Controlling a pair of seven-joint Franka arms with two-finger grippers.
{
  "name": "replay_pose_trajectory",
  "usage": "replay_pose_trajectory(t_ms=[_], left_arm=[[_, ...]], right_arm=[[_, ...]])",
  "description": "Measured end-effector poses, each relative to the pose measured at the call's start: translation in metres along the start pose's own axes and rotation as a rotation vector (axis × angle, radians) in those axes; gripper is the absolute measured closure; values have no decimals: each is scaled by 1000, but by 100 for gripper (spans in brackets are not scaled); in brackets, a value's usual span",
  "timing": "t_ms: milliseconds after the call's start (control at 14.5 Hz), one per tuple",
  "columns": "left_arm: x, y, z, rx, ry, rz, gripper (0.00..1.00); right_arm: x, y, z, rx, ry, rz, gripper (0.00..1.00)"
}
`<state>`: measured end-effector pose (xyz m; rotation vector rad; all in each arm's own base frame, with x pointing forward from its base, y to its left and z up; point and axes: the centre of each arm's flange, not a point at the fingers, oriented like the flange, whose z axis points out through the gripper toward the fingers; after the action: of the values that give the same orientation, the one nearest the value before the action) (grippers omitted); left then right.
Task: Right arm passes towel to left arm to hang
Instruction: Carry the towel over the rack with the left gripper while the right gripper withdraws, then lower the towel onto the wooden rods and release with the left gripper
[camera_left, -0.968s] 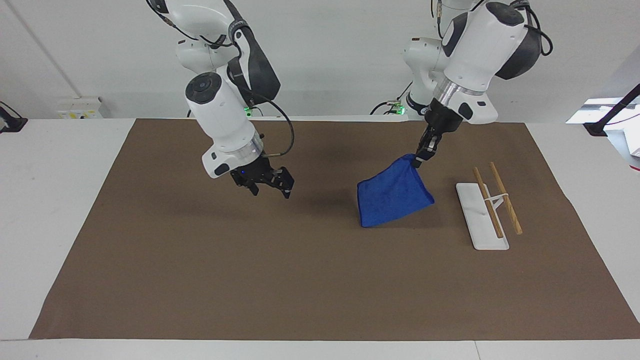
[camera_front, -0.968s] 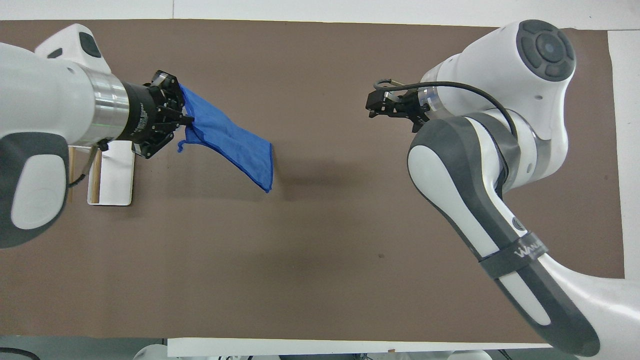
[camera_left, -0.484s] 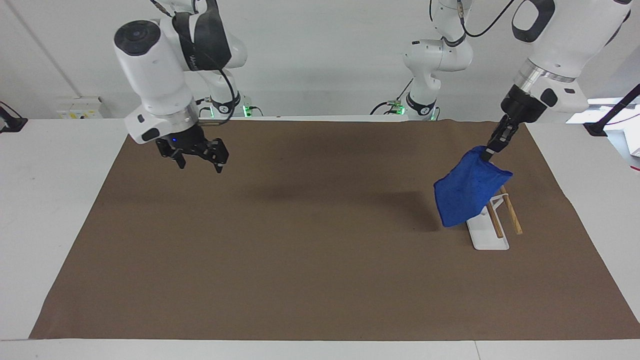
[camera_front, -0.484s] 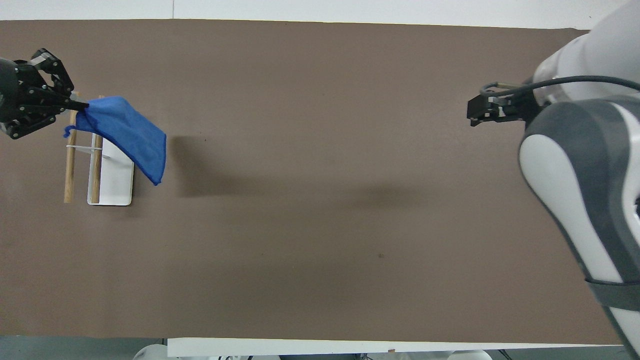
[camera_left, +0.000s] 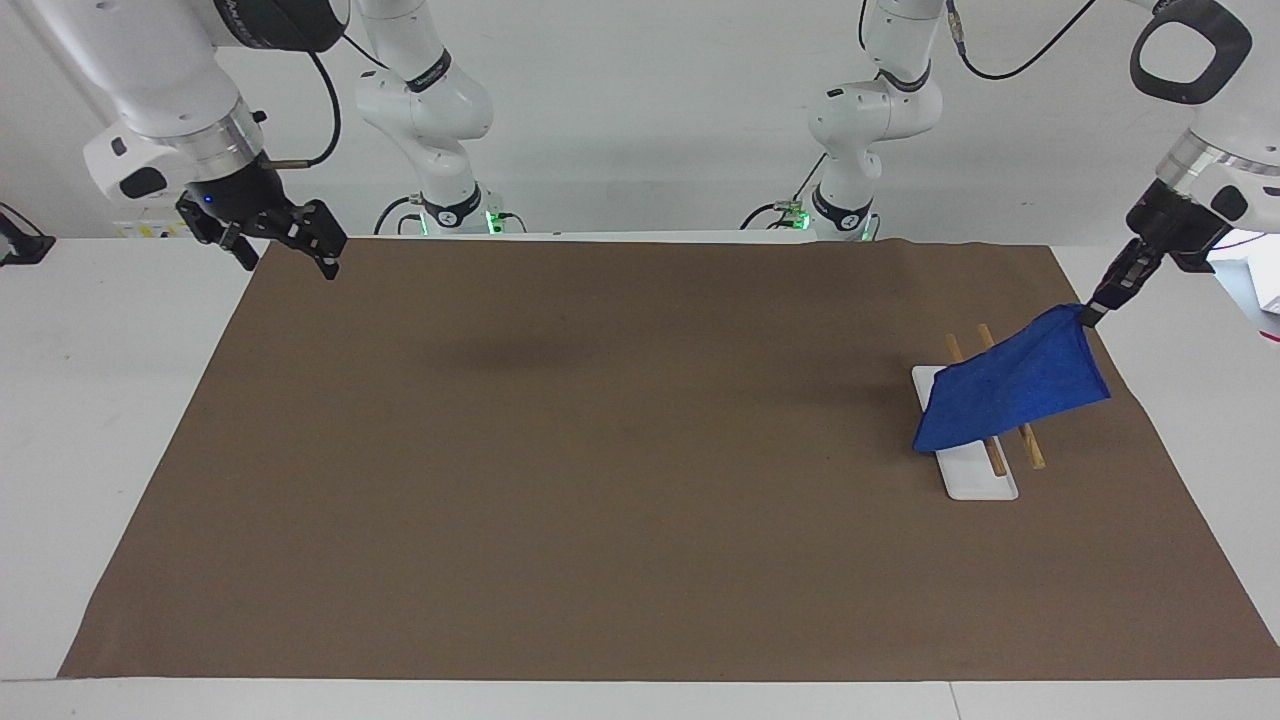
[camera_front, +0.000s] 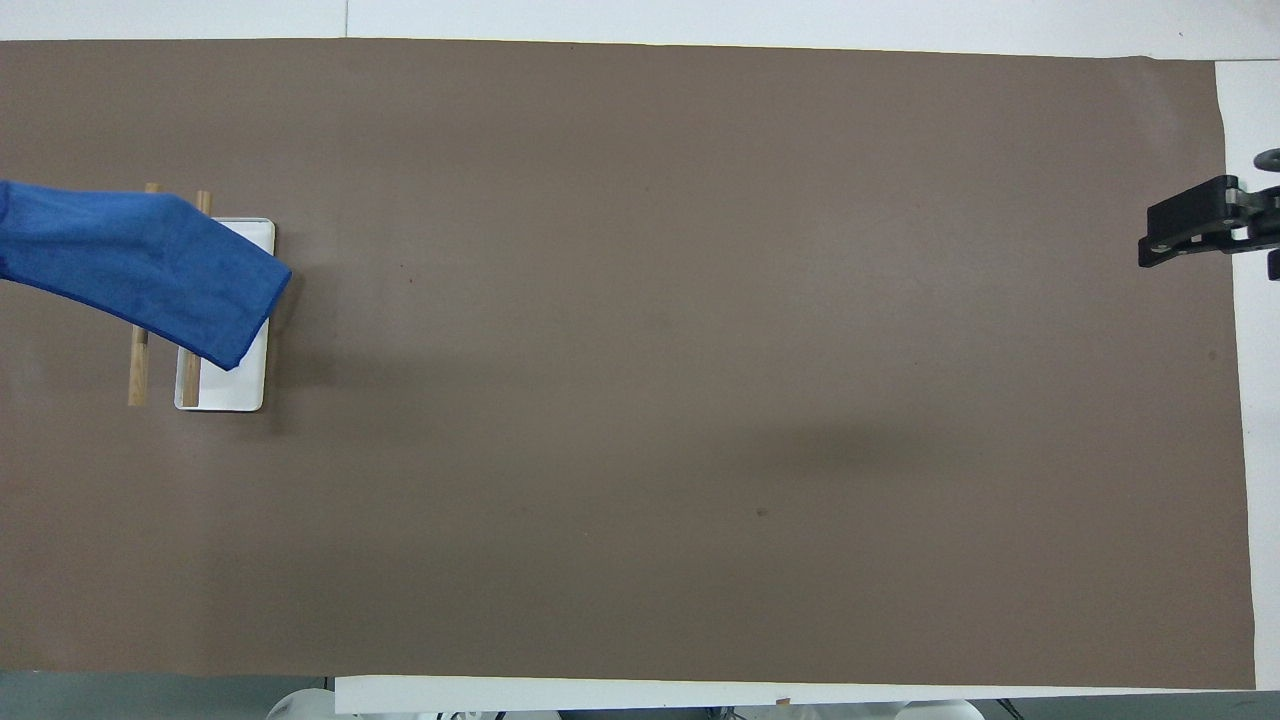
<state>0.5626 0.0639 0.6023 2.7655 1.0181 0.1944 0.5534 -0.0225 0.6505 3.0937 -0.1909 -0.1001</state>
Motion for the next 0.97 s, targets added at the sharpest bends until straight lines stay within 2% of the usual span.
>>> replay_pose_trajectory(t_ms=[207, 484, 691, 968], left_arm=[[29, -36, 17, -25, 79, -51, 99], [67, -80, 41, -21, 133, -50, 99], [76, -87, 73, -10, 125, -47, 99], [72, -103, 109, 7, 115, -32, 99]], right_arm=[[0, 6, 0, -8, -3, -33, 0], [-2, -10, 1, -12, -6, -63, 0], [-3, -2, 4, -14, -29, -66, 0], [-5, 5, 6, -15, -48, -58, 0]])
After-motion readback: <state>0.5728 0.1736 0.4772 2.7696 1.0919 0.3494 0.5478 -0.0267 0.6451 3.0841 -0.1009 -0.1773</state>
